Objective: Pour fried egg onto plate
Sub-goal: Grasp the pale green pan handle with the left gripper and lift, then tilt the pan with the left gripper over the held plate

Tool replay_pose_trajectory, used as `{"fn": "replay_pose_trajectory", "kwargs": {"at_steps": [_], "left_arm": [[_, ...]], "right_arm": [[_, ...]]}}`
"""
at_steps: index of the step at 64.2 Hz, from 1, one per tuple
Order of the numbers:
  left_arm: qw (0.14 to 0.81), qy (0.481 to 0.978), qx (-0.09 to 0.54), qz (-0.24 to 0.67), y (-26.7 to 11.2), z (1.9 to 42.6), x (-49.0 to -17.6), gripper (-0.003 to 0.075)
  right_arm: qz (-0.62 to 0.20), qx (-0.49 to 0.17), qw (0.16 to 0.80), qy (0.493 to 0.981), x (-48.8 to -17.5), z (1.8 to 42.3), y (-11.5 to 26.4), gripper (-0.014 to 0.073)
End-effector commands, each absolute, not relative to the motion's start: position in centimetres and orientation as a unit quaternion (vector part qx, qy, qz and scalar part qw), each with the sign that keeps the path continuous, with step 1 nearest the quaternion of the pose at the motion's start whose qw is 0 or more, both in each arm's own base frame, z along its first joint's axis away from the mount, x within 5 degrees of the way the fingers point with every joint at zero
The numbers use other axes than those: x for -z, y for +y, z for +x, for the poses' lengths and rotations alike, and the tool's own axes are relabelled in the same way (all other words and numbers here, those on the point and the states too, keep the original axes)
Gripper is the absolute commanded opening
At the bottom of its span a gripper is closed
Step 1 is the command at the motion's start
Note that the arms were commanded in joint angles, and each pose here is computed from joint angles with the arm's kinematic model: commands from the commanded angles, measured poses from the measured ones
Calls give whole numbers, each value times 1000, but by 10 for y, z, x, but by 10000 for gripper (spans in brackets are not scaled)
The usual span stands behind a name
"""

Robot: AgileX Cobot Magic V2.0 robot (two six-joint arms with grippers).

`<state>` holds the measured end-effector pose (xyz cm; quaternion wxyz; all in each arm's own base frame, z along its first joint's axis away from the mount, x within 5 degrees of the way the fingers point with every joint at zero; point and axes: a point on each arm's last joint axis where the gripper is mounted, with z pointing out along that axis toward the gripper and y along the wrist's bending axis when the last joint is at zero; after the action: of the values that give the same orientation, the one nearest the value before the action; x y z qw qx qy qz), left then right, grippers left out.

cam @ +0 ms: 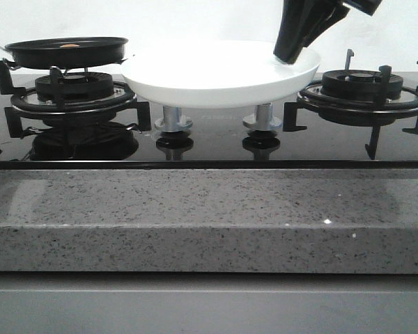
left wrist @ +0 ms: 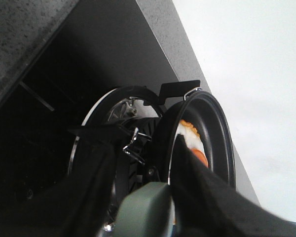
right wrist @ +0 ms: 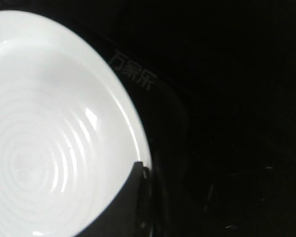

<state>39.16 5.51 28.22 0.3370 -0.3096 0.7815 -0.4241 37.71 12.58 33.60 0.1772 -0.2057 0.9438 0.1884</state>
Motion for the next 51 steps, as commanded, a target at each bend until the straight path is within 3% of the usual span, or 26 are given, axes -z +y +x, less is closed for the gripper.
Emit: {"fn": "replay_pose_trajectory", "kwargs": {"at_steps": [1, 14, 33, 51], "left_arm": [[374, 757, 445, -299, 52, 389, -314, 164], [377, 756, 442, -301, 53, 389, -314, -15], [386, 746, 457, -294, 52, 389, -319, -19], [412, 686, 530, -280, 46, 384, -346, -19]], "right_arm": [[-209, -207, 225, 929, -366, 367, 126, -67], [-209, -207, 225, 929, -366, 367, 126, -67], [-209, -207, 225, 929, -366, 367, 126, -67], [-209, -207, 225, 929, -366, 367, 126, -67]]}}
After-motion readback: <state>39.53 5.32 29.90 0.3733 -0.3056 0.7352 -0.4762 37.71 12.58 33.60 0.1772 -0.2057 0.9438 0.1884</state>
